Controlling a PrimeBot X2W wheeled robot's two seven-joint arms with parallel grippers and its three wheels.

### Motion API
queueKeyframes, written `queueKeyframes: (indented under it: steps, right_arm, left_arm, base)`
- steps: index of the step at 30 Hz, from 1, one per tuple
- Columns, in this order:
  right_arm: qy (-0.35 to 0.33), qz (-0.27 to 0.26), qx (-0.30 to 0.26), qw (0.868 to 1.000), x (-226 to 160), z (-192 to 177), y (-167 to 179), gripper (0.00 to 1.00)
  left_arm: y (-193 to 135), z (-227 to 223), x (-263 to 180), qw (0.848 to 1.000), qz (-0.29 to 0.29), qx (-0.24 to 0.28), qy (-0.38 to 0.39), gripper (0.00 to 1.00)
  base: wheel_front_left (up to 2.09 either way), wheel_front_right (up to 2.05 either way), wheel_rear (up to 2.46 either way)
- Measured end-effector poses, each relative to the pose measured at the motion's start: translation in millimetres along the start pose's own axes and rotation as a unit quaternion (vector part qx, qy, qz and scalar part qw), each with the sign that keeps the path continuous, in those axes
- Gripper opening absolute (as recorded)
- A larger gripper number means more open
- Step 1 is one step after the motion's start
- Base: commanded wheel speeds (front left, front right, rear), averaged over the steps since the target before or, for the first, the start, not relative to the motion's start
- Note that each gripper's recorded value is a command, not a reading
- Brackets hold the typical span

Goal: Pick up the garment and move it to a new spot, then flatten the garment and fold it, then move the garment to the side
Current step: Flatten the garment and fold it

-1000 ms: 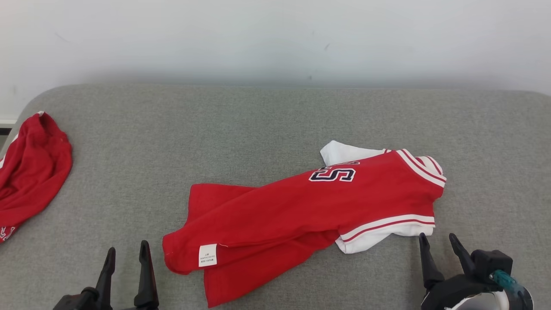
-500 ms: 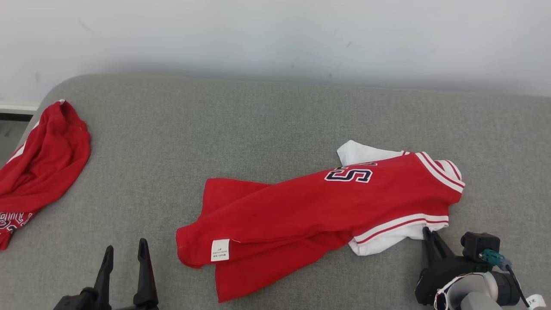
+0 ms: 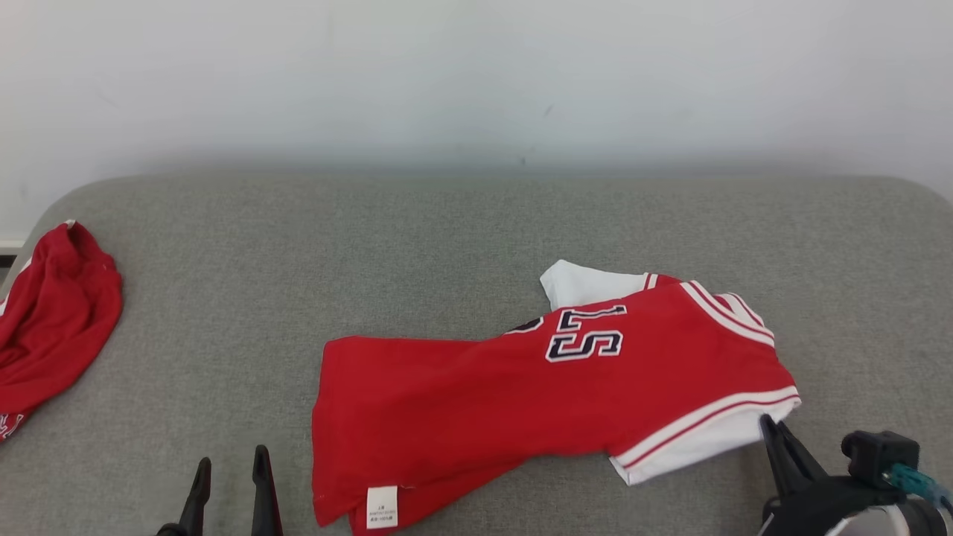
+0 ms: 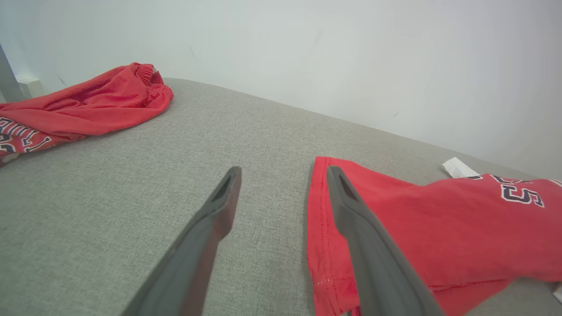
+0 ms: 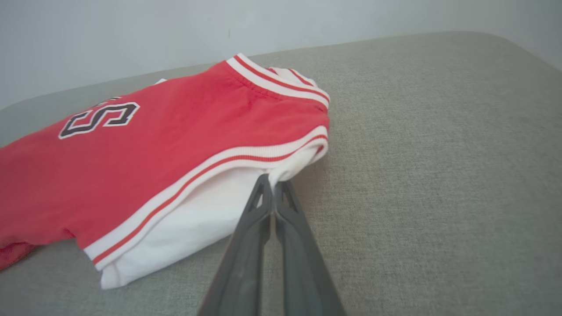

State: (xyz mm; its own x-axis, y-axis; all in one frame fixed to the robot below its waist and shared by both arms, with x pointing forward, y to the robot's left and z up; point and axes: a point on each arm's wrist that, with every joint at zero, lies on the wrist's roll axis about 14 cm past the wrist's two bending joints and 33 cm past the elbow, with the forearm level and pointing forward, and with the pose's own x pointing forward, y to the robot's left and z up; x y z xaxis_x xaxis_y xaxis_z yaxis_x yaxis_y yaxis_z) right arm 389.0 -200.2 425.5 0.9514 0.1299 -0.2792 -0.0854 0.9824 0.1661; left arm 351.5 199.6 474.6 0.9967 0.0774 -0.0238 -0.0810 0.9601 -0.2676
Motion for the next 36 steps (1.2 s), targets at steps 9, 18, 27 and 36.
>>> queueKeyframes:
  steps: [9, 18, 27, 36]
  right_arm:
    - [0.02, 0.006, 0.005, 1.0, -37, 17, 6, 0.0]
    - [0.014, 0.052, -0.051, 0.997, -2, 43, 44, 0.0]
    - [0.023, 0.078, -0.07, 0.994, 63, 55, 71, 0.0]
    - [0.002, 0.091, -0.077, 0.993, 92, 54, 87, 1.0]
  left_arm:
    - [-4, -6, 0, 1.0, -0.006, -0.002, 0.009, 1.0]
    - [1, -13, -4, 1.0, 0.002, -0.003, 0.018, 1.0]
    - [7, -12, -6, 1.0, 0.013, -0.003, 0.018, 1.0]
    - [15, -12, -8, 0.999, 0.027, -0.005, 0.017, 1.0]
  base:
    - [0.0, 0.0, 0.0]
    - [0.0, 0.0, 0.0]
    - [0.0, 0.0, 0.0]
    - [0.0, 0.0, 0.0]
